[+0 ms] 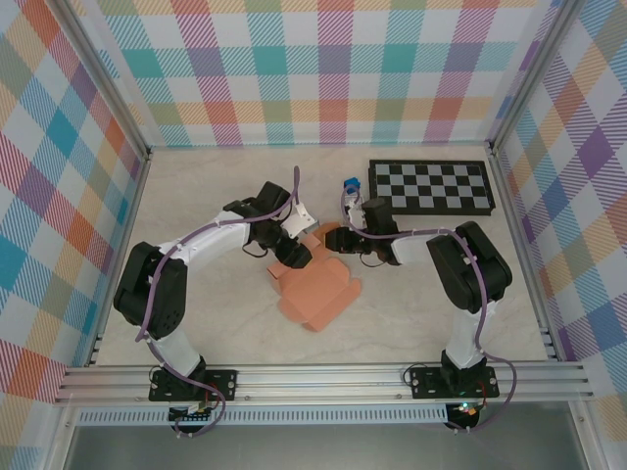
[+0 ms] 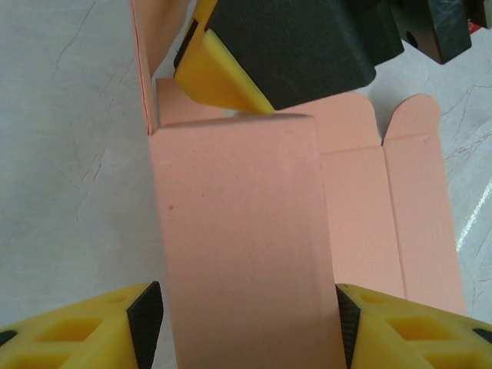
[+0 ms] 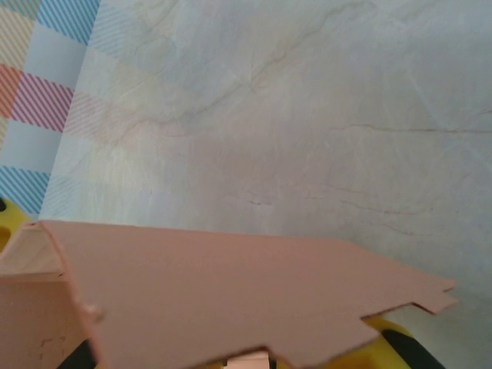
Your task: Fold the paper box
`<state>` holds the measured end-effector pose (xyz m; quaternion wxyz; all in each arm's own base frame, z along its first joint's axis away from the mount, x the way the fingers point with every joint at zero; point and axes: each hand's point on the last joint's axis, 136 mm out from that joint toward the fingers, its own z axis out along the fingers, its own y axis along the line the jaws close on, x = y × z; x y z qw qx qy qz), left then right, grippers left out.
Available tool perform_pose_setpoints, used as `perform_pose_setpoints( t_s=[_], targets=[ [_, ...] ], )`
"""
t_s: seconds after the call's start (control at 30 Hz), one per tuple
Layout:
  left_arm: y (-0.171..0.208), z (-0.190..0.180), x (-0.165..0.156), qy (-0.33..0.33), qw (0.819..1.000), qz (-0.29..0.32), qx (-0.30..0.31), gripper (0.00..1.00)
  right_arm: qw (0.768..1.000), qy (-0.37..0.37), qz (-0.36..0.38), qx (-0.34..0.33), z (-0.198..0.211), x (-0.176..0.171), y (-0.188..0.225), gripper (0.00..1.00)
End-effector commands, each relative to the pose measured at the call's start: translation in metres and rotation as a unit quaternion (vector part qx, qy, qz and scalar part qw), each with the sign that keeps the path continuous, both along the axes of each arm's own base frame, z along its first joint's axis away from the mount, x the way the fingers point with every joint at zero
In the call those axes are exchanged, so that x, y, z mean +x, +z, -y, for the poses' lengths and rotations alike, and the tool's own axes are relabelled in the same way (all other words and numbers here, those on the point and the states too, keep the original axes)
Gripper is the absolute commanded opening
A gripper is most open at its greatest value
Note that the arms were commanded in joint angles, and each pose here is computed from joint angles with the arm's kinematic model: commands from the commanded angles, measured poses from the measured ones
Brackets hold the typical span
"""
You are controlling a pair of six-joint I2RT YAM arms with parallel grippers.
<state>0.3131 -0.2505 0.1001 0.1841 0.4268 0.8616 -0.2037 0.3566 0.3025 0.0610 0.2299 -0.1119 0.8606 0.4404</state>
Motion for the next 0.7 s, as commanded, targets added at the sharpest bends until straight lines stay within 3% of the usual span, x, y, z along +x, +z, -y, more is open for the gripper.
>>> perform_pose_setpoints(
  t_s=[0.0, 0.3, 0.4, 0.57, 0.67],
  targets=[
    [-0.003, 0.003, -0.004, -0.015, 1.000, 0.002, -0.008, 0.58, 0.999, 0.034, 0.015, 0.040, -0.013, -0.008, 0.016, 0.23],
    [-0.008, 0.004, -0.011, -0.027, 1.000, -0.008, -0.014, 0.56, 0.997, 0.049, 0.005, 0.058, -0.018, -0.012, 0.021, 0.31],
    [-0.003, 0.004, -0.014, -0.028, 0.999, -0.010, -0.019, 0.60, 0.998, 0.043, 0.005, 0.044, -0.013, -0.013, 0.019, 0.32],
    [0.014, 0.001, -0.025, -0.032, 0.999, -0.013, -0.026, 0.70, 1.000, 0.021, -0.005, -0.012, 0.006, -0.018, 0.009, 0.45],
    [0.021, -0.001, -0.032, -0.034, 0.999, -0.011, -0.033, 0.68, 0.999, 0.014, -0.027, -0.013, 0.009, -0.023, 0.003, 0.51]
  ],
)
